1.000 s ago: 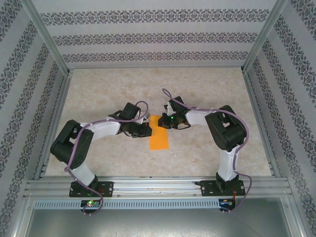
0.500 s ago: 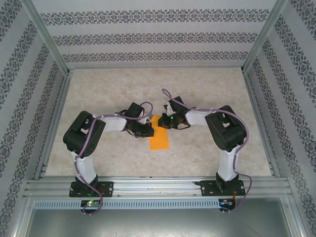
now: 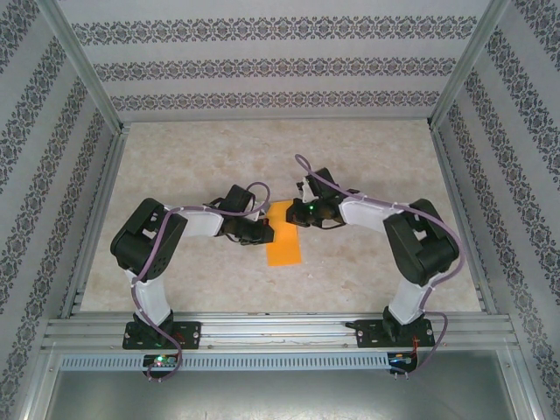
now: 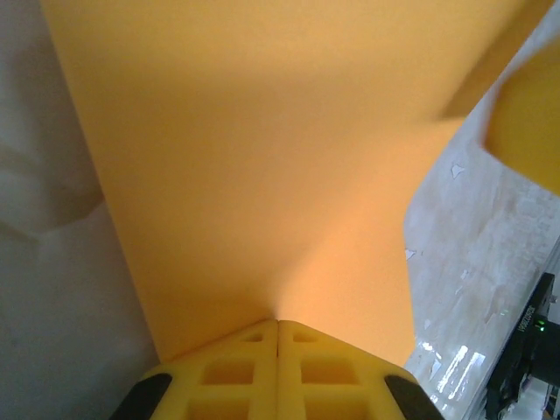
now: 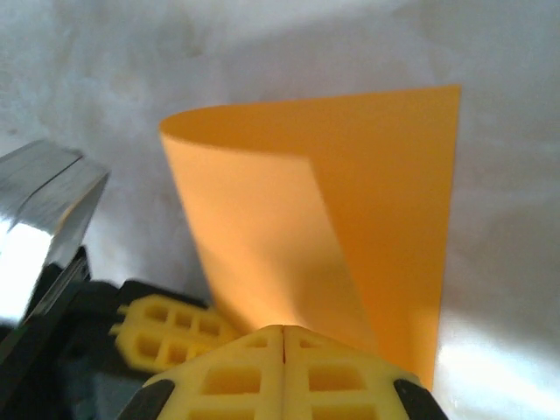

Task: Fold a paper plane with a square sheet of paper (fold left side to right side)
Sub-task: Hold the square sheet of paper at the center of the table.

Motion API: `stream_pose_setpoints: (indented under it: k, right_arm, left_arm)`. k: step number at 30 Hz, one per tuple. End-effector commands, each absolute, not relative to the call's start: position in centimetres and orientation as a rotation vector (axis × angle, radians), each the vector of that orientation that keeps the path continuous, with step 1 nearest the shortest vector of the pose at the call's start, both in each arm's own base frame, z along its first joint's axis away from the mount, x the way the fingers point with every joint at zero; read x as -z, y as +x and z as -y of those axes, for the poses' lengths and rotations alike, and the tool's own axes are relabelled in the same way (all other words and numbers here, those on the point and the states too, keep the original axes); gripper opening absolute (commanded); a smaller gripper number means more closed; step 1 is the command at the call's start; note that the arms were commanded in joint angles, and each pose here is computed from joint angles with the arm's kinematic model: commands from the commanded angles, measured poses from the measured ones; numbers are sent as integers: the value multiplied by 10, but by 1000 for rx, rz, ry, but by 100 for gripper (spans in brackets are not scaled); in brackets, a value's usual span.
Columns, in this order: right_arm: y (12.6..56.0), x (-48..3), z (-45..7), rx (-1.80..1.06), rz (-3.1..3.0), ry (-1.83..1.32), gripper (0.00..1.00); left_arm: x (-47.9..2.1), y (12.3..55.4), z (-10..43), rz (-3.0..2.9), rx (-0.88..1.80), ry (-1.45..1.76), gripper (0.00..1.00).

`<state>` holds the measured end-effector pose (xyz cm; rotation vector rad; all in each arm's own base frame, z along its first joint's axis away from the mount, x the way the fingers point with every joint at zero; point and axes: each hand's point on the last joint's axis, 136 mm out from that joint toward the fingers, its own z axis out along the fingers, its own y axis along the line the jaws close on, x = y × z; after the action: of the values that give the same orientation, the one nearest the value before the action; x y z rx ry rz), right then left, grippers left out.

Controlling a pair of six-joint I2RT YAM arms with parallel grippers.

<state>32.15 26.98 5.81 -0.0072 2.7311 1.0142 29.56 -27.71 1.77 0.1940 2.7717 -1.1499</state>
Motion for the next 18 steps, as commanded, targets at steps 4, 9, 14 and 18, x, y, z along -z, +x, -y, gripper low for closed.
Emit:
stream_pose_setpoints:
  k: [4, 9, 14, 18]
  right_arm:
    - [269, -43, -277, -1047, -2829, -35, 0]
    - [252, -18, -283, -1016, -2896, -47, 0]
    - [242, 2, -273, -925, -2965, -16, 0]
    - [233, 14, -261, -836, -3020, -3, 0]
  left_arm:
    - [11, 270, 265, -2911, 1026, 118, 0]
    - [7, 271, 266, -2904, 1024, 112, 0]
    - [0, 275, 272, -2878, 1066, 111, 0]
    - [-15, 283, 278, -2848, 1082, 137, 2]
